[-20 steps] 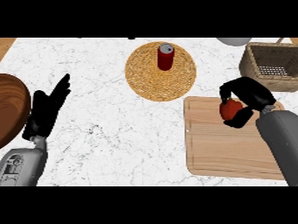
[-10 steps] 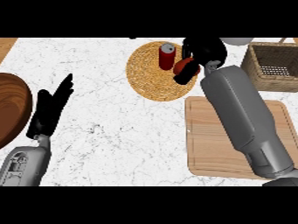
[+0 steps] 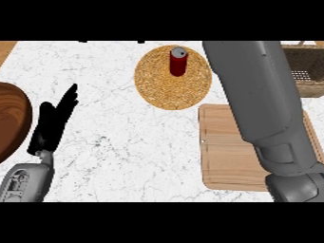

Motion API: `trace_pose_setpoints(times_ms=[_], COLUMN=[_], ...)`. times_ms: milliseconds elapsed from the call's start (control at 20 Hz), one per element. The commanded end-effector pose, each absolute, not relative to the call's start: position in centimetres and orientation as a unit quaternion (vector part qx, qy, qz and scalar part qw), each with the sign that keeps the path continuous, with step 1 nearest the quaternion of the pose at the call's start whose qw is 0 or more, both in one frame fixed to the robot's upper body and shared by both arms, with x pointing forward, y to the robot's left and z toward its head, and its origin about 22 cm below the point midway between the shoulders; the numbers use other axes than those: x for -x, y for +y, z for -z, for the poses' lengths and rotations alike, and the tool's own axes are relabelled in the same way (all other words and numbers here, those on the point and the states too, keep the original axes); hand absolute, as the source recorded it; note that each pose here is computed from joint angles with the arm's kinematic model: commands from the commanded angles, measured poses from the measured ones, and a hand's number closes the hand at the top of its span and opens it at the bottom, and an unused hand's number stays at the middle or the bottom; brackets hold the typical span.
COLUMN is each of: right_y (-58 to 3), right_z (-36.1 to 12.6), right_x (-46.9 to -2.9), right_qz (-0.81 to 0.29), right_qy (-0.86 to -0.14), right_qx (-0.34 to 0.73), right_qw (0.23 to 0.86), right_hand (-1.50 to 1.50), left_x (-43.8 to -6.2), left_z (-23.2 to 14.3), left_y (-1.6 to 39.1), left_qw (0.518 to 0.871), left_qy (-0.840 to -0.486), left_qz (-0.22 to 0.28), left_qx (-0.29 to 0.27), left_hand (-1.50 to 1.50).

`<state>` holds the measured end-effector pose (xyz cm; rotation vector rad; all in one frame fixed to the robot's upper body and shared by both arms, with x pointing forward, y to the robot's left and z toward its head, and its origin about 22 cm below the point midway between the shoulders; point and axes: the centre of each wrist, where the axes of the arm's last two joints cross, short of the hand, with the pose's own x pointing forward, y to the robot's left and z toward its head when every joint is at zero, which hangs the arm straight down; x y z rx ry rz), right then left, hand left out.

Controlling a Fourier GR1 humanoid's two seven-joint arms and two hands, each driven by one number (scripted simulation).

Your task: Pick the bell pepper from the cutting board and place it in the basket

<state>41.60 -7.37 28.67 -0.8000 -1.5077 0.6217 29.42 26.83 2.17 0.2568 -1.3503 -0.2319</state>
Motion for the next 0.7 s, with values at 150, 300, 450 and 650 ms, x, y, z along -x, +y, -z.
trace_pose_setpoints(times_ms=[150,300,450,650], right_y=[-6.9,-8.0,-10.3,-11.2], right_z=[-39.1,-41.1,-44.2,-46.1], right_x=[-38.8,-39.2,-39.9,-39.9], right_qz=[-0.192,-0.177,-0.161,-0.133], right_qy=[-0.689,-0.686,-0.691,-0.671], right_qx=[0.371,0.374,0.38,0.425], right_qw=[0.592,0.598,0.593,0.593], right_hand=[1.5,1.5,1.5,1.5], left_x=[-29.3,-29.4,-30.2,-29.8], left_z=[-1.9,-2.4,-2.6,-2.1], left_y=[27.8,26.6,27.7,26.7], left_qw=[0.766,0.759,0.765,0.763], left_qy=[-0.623,-0.631,-0.624,-0.627], left_qz=[0.106,0.101,0.105,0.111], left_qx=[-0.119,-0.126,-0.121,-0.112], left_hand=[0.0,0.0,0.0,0.0])
